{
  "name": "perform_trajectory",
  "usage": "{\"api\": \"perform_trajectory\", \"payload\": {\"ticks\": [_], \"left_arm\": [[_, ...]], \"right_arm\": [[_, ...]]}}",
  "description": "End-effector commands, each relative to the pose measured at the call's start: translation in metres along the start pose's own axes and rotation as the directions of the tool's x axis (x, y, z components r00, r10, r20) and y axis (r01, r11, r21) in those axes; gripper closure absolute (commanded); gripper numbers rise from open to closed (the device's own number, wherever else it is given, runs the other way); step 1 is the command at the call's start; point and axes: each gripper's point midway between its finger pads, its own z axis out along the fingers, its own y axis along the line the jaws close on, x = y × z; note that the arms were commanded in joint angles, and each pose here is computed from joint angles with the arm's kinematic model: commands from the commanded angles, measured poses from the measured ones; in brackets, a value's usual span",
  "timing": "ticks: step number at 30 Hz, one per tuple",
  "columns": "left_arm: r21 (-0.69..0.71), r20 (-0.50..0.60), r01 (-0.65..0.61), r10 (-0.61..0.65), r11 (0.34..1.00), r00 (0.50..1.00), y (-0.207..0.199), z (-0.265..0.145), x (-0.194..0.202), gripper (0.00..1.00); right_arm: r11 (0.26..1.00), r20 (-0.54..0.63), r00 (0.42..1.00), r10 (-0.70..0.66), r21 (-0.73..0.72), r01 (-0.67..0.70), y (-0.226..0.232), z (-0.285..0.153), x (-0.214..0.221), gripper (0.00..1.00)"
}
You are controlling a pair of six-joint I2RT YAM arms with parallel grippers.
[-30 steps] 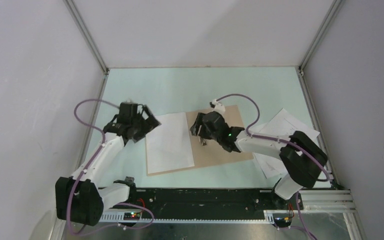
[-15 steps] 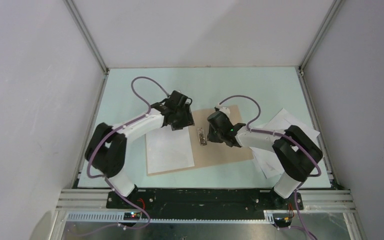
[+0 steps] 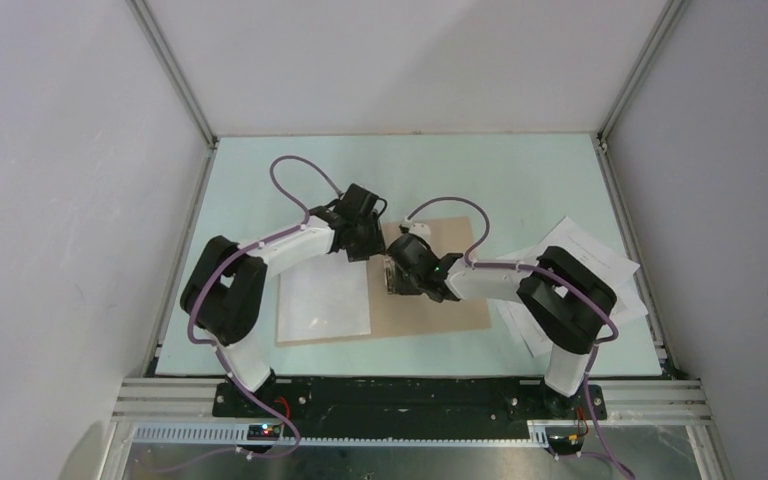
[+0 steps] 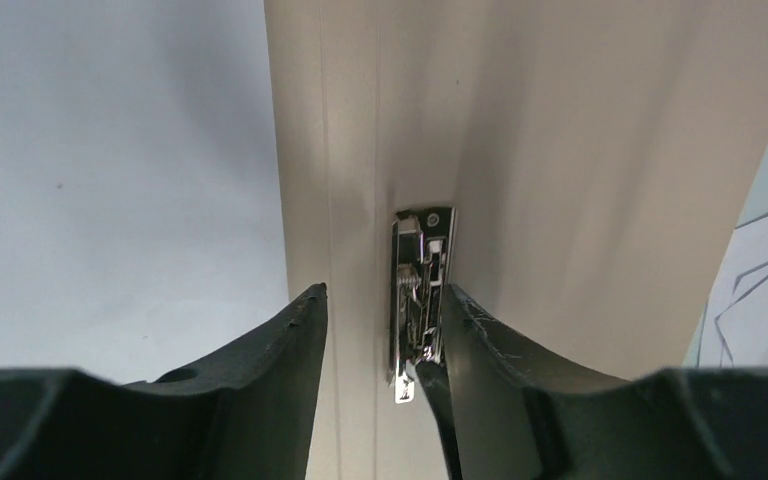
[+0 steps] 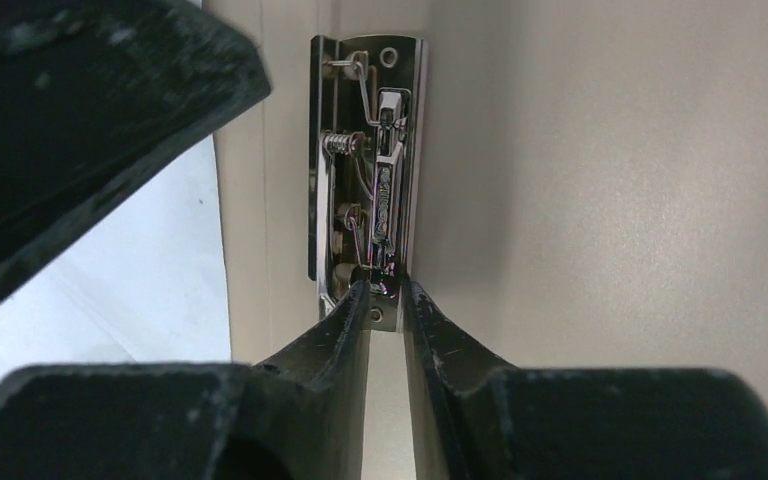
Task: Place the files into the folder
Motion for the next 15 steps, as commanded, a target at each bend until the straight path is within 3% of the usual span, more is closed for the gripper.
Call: {"api": "perform_trajectory", "payload": {"ticks": [1,7,15], "left_arm": [[-0.01,0.02,-0.02,0.02,1.0,1.0,0.008,0.002,-0.004,0.5],[-0.079,0.012,-0.028,0.029,0.996,1.0,0.023,0.015,0.004,0.54],[-0.115,0.0,-0.044,0.044,0.992,0.999,0.026,0.024,0.015,0.57]], "right_arm": [[0.997,-0.085,0.993,-0.08,0.013,0.081,0.006,0.003,0.045,0.78],[0.997,-0.107,0.991,-0.078,0.008,0.079,-0.01,0.005,0.067,0.8],[0.994,-0.051,0.995,-0.086,-0.076,0.083,-0.003,0.001,0.051,0.81]]}}
